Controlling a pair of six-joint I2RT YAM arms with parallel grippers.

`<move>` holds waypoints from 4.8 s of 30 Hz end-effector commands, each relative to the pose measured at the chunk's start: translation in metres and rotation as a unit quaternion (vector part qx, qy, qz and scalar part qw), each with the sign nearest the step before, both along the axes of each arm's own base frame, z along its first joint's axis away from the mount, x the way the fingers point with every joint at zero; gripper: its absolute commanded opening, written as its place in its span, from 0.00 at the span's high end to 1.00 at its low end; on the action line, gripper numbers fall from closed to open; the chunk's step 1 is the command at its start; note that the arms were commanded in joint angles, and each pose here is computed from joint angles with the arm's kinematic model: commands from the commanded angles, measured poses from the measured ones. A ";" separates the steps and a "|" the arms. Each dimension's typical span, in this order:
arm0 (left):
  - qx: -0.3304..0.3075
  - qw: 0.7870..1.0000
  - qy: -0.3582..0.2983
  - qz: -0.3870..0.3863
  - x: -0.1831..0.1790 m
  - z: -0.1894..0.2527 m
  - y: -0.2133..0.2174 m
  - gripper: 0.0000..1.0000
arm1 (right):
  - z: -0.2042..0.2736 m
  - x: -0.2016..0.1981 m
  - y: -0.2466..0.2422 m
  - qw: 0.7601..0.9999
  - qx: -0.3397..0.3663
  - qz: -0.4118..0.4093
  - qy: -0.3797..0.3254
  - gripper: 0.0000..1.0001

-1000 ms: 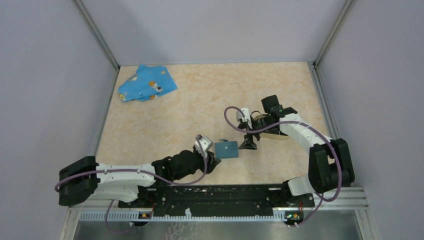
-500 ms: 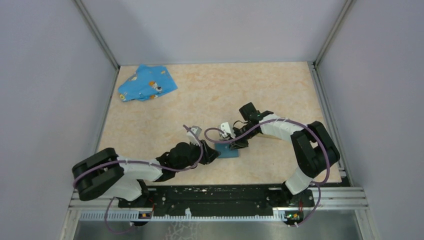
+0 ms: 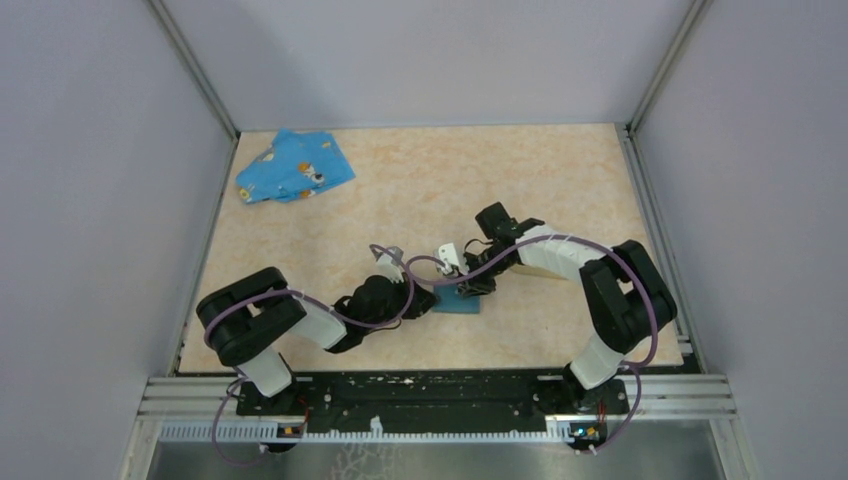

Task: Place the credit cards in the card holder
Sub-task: Close the card holder at the center of the board.

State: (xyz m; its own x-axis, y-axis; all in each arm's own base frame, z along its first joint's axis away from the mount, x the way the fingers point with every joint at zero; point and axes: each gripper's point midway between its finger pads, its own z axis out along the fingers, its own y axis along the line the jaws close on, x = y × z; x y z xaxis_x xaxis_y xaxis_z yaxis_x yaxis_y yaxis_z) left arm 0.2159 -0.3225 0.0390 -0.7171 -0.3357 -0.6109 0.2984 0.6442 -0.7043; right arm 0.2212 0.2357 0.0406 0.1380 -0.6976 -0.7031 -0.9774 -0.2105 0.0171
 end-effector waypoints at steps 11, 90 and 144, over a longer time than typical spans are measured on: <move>0.045 0.998 0.042 -0.007 -0.009 -0.030 0.008 0.90 | 0.051 0.042 0.039 0.992 0.055 0.012 -0.112 0.61; 0.045 0.993 0.104 -0.013 -0.001 -0.049 -0.023 1.00 | 0.013 -0.007 -0.022 0.980 -0.035 -0.184 0.072 0.97; 0.017 0.993 0.109 -0.042 -0.012 -0.047 -0.029 1.00 | 0.021 0.038 0.010 0.953 -0.130 -0.265 0.073 0.66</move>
